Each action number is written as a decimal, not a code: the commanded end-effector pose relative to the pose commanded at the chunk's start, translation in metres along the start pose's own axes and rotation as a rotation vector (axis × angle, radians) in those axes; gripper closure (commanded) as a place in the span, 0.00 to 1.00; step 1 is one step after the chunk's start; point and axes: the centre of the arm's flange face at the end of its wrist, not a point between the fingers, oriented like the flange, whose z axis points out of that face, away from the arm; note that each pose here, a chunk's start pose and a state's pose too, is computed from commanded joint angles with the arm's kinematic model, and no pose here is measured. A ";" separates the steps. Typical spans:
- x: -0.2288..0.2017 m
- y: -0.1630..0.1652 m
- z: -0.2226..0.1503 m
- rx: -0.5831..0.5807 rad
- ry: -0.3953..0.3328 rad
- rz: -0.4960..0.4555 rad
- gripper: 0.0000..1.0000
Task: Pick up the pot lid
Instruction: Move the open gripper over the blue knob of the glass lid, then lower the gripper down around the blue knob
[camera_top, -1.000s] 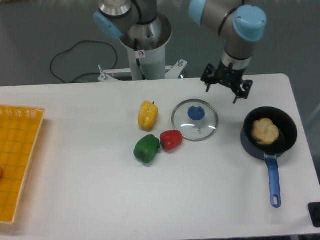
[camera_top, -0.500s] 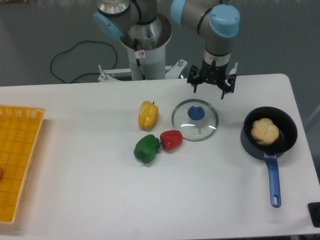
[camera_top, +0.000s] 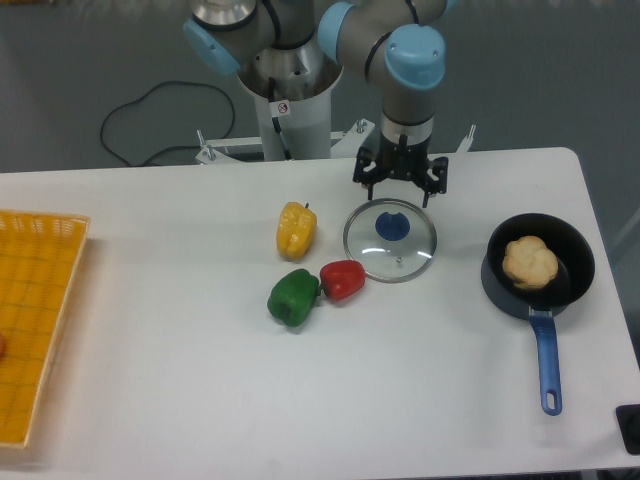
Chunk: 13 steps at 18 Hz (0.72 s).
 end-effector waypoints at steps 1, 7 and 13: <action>0.001 -0.001 0.004 -0.005 0.004 -0.015 0.00; 0.000 -0.002 0.009 -0.007 0.006 -0.029 0.00; -0.012 -0.007 0.018 -0.017 0.011 -0.028 0.00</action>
